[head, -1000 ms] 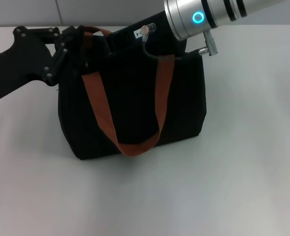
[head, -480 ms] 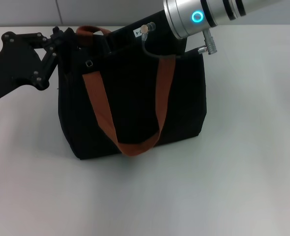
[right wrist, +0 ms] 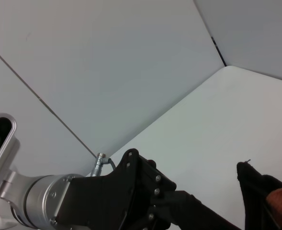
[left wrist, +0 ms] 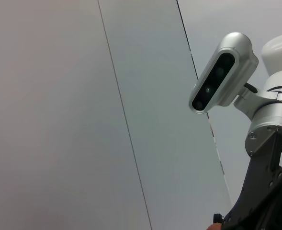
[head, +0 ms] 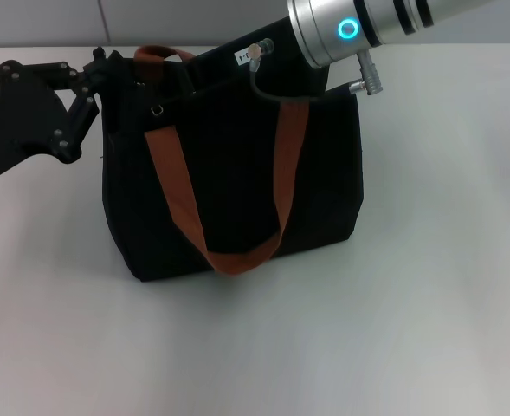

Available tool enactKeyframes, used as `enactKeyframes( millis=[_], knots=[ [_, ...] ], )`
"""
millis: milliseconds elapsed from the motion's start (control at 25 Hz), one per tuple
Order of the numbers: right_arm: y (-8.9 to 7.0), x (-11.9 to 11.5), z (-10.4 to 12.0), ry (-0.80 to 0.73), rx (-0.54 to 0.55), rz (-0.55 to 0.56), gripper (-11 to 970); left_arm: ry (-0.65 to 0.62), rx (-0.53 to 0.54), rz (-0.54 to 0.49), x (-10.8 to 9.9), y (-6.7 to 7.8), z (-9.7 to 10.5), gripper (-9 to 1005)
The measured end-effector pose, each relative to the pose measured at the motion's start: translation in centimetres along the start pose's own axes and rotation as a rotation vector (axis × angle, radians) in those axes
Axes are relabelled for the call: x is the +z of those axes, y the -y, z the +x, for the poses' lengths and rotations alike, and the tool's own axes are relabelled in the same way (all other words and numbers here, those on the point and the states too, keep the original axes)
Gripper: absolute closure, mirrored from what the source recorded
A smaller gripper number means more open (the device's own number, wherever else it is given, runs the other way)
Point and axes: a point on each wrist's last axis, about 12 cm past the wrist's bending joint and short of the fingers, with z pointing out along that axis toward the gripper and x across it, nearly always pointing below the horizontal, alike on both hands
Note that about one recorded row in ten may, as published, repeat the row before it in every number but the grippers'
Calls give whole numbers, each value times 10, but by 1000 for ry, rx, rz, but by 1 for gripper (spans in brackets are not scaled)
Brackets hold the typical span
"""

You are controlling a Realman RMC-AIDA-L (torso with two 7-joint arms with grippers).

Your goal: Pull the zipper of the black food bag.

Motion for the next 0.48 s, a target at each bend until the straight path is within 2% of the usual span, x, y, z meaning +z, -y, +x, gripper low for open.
enactKeyframes(
  millis=[480],
  knots=[
    [0, -1, 0, 0, -3, -2, 837, -15, -6, -17, -8, 2, 3, 898]
  ],
)
